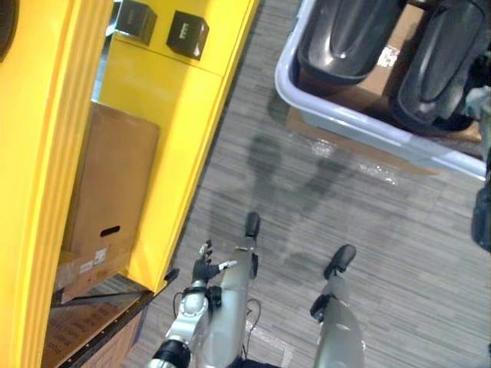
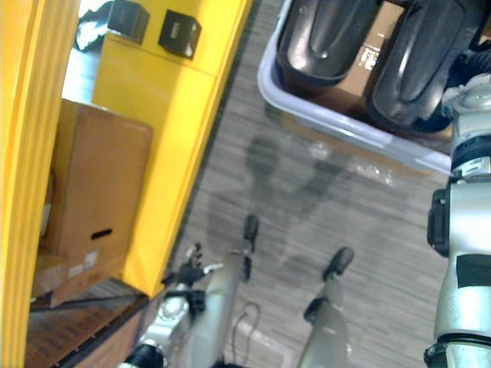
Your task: Walk over and take plastic housings, then place them on the shelf
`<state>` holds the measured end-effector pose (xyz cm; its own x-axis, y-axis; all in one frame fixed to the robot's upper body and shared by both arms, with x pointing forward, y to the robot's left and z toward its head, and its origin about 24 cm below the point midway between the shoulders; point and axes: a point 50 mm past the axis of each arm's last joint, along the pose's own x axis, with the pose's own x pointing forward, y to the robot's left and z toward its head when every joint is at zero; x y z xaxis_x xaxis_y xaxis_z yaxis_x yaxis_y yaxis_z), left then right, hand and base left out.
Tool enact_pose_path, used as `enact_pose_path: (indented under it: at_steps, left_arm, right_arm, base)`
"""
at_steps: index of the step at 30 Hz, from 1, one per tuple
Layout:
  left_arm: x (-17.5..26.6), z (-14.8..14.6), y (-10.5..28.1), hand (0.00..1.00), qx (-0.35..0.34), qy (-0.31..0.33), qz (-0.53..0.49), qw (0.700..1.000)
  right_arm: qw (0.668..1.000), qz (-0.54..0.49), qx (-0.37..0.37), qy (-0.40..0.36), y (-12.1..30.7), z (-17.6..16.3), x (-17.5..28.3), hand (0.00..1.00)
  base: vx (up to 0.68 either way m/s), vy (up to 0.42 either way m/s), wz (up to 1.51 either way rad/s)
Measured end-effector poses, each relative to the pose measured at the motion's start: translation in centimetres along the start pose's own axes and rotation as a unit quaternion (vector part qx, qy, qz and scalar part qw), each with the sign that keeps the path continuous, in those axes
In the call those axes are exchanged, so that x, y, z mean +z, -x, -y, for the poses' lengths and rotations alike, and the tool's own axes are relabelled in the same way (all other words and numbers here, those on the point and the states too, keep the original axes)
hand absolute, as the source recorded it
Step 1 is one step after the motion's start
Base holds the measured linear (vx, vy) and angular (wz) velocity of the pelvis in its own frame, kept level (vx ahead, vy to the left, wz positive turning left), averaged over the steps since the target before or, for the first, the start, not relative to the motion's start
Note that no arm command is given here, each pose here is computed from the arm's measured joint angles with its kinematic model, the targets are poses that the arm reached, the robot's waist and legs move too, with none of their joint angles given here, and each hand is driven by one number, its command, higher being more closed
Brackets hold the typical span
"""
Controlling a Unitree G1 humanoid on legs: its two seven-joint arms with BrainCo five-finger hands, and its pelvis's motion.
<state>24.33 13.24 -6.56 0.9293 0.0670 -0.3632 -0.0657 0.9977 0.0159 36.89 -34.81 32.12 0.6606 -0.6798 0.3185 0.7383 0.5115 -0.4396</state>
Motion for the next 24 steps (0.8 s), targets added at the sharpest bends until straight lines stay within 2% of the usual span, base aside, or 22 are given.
enact_pose_path:
  at_steps: [12,18,24]
  left_arm:
    - [-0.1,0.0,0.1,0.0,0.004,-0.004,-0.007,1.0]
    - [-0.2,-0.6,0.4,0.0,0.054,0.004,-0.006,0.999]
    - [1.9,-0.5,0.3,0.0,0.093,-0.021,0.048,0.994]
  right_arm:
    - [0.996,0.015,-0.035,0.084,0.1,0.2,-1.7,1.0]
    - [0.99,0.022,-0.085,0.107,0.2,0.7,-2.0,1.0]
    - [0.979,0.067,-0.147,0.123,0.4,1.4,-0.4,1.0]
  base:
    - [-0.02,0.02,0.03]
    - [-0.02,0.022,-0.06]
    - [-0.05,0.019,-0.09]
